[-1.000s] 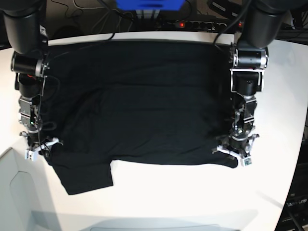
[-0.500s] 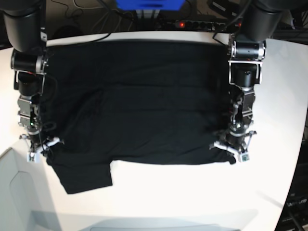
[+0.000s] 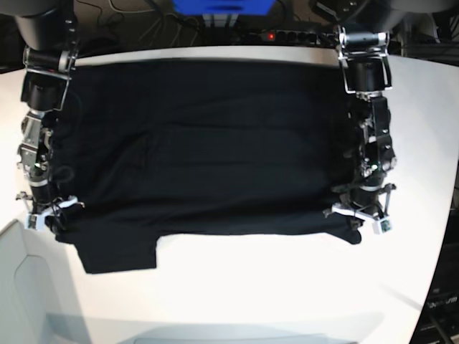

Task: Fold the T-shirt properly
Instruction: 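Lift the edges with both grippers and fold them toward the grippers' base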

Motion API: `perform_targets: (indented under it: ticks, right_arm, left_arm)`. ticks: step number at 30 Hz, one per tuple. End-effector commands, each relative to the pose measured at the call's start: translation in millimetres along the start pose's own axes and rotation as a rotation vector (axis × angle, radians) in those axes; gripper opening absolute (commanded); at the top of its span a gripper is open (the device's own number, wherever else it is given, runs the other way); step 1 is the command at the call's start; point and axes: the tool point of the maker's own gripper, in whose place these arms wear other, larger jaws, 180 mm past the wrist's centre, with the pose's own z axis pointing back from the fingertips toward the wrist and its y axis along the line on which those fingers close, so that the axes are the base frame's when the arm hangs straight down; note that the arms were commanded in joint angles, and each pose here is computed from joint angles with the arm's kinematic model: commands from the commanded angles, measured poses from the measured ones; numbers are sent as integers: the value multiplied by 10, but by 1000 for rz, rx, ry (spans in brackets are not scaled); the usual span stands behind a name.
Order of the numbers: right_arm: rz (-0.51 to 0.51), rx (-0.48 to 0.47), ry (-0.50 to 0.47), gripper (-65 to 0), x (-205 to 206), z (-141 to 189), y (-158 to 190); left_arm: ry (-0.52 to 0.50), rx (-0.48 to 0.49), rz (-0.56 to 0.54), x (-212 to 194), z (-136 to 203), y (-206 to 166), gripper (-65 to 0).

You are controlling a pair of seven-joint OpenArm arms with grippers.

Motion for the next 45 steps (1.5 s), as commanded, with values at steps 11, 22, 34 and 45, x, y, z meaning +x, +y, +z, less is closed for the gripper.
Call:
perform_targets:
  ticks: [11,22,34,45]
  right_arm:
    - [43,31,-119,-650,327,555,-51]
    - [34,65,-103,-650,52,1050,104]
    - [34,73,-43,-650,-192,1176,112]
    - [23,56,-24,-650,-262,1160,34]
  left_arm:
    - [-130,-5,-3,189,603,45,-650]
    - [-170,66,63,21,1251,226,-650]
    - [-82,136,59,-364,1454,486,-650]
    - [-34,214,88,-559,1425,804,-650]
